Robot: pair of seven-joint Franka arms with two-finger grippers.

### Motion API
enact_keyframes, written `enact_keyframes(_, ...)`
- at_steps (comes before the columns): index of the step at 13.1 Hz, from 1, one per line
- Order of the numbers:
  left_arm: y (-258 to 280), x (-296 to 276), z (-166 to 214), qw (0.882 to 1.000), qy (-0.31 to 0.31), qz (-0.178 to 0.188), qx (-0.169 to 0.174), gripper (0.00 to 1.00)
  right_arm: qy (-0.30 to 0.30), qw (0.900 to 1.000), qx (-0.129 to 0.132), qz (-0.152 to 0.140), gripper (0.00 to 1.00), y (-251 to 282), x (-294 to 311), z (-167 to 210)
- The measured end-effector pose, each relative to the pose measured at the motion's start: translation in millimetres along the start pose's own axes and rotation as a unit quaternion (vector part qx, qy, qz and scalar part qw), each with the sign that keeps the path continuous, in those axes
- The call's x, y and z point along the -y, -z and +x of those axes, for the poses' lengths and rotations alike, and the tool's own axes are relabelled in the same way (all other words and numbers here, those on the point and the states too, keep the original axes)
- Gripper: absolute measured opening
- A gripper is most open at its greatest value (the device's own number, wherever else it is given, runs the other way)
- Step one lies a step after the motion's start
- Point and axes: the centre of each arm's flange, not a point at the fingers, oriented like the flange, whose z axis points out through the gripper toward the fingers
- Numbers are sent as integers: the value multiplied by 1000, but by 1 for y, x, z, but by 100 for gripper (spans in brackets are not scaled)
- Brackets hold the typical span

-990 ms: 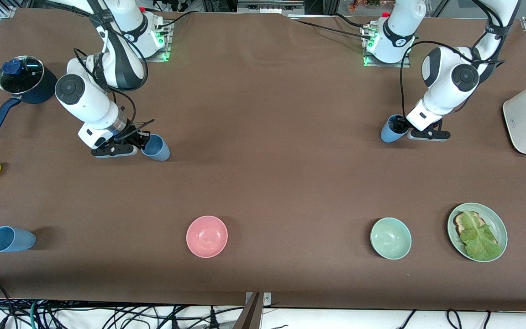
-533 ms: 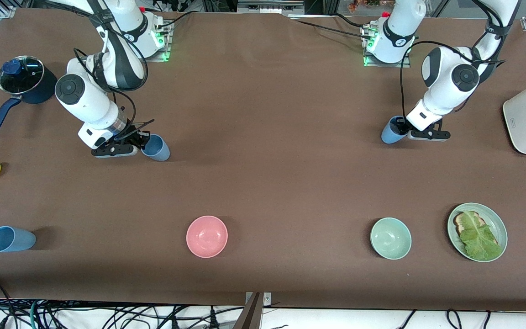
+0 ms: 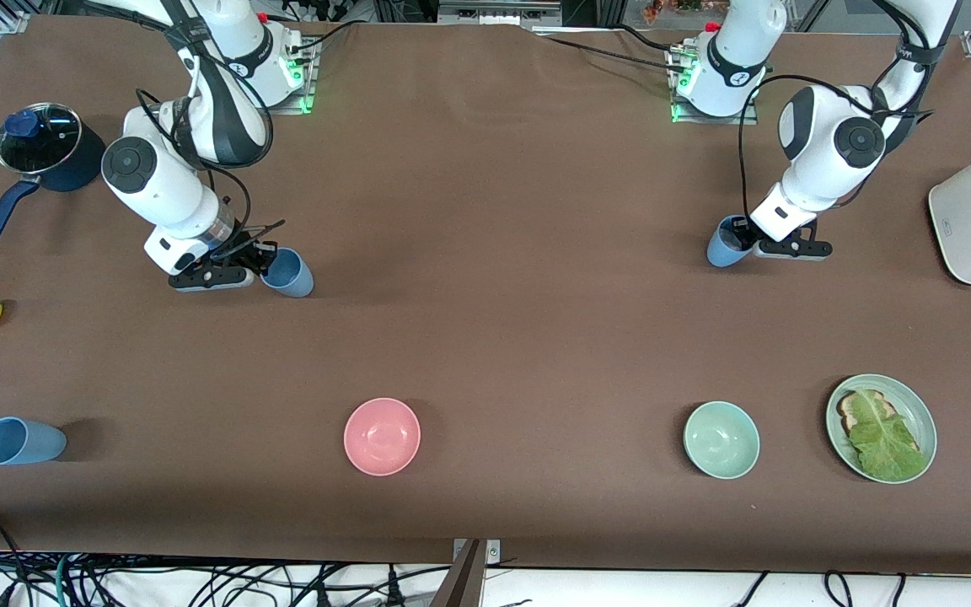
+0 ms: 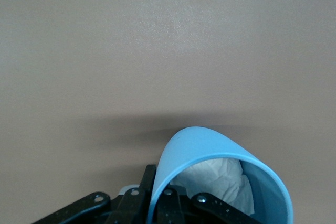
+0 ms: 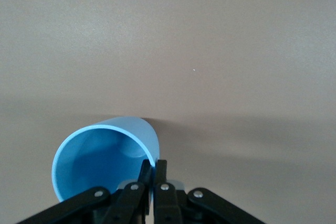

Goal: Stack blue cups with both arms
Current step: 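Lift both blue cups and carry them toward each other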

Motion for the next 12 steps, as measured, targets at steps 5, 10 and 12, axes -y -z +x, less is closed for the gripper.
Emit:
enact_keyframes(5, 31, -4, 15, 999, 11, 2, -30, 5, 0, 1000, -6, 0, 4, 6, 0, 1)
enact_keyframes(10, 82, -72, 44, 997, 58, 0, -54, 5, 1, 1000, -4, 0, 4, 26, 2, 7)
enact_keyframes(12, 94, -110, 48, 995, 79, -6, -66, 5, 2, 1000, 7, -1, 4, 42, 3, 13)
